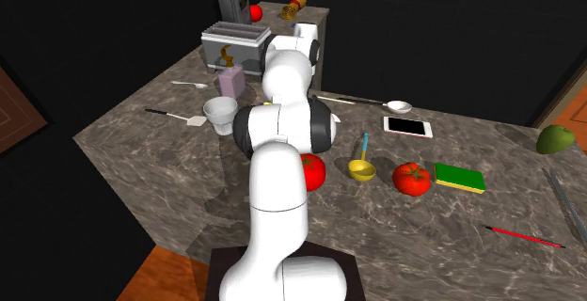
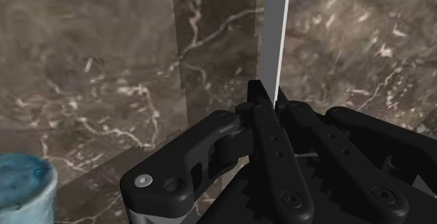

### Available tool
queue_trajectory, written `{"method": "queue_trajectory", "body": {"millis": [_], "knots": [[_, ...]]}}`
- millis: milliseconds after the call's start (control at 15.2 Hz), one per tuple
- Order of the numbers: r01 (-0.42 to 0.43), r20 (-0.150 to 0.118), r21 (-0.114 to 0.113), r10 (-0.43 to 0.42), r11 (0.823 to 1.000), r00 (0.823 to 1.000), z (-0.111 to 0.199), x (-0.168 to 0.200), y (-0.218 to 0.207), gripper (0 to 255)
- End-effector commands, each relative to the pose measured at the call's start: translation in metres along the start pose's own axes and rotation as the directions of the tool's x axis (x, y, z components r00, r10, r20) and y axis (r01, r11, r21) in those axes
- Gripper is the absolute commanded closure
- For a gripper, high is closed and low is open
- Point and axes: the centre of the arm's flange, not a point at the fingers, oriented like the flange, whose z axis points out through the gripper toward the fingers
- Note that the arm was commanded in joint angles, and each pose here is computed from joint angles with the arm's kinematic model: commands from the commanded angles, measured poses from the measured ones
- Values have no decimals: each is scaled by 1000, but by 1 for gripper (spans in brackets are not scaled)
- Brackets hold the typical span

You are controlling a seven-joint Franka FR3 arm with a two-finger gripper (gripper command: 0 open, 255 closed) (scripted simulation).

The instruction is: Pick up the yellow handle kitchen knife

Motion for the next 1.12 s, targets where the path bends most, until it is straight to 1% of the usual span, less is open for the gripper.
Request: {"method": "queue_trajectory", "body": {"millis": [0, 924, 1056], "knots": [[0, 1, 1, 0, 1000, 1000, -4, 0, -1, 255], [0, 1, 1, 0, 1000, 1000, -77, -1, -13, 255], [0, 1, 1, 0, 1000, 1000, -78, -1, -13, 255]]}}
